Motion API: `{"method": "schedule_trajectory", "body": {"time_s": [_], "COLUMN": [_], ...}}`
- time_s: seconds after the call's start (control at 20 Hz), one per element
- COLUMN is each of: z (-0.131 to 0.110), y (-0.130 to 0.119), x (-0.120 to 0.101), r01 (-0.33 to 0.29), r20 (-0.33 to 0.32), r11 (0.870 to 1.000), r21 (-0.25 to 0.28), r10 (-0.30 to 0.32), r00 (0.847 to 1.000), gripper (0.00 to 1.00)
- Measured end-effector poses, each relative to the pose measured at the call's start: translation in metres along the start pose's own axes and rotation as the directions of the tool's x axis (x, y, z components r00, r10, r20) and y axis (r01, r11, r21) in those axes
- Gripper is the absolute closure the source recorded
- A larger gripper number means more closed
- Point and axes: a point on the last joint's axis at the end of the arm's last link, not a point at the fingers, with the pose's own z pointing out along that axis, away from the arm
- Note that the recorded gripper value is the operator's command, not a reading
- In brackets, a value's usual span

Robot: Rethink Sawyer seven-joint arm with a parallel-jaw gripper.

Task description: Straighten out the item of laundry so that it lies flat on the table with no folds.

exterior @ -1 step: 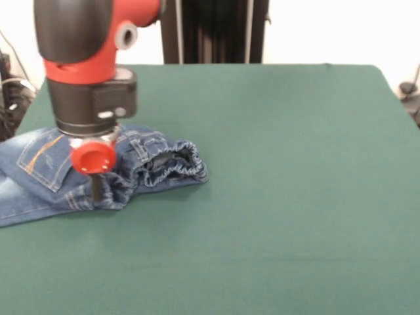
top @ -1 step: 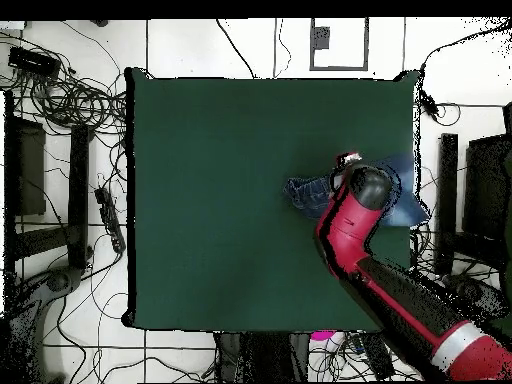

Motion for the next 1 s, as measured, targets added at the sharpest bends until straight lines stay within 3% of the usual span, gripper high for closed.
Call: {"method": "schedule_trajectory", "body": {"time_s": [0.4, 0.65, 0.7, 1.0], "z": [-0.009, -0.032, -0.042, -0.07], "y": [-0.001, -0.026, -0.038, -0.071], "x": [0.018, 0.015, 0.012, 0.0], "r01": [0.04, -0.04, -0.08, -0.136], "r20": [0.007, -0.022, -0.032, -0.017], "r11": [0.999, 0.995, 0.99, 0.976], "r21": [0.022, 0.087, 0.115, 0.169], "r10": [-0.04, 0.042, 0.084, 0.141], "r00": [0.999, 0.999, 0.996, 0.99], "gripper": [1.0, 1.0, 1.0, 1.0]}}
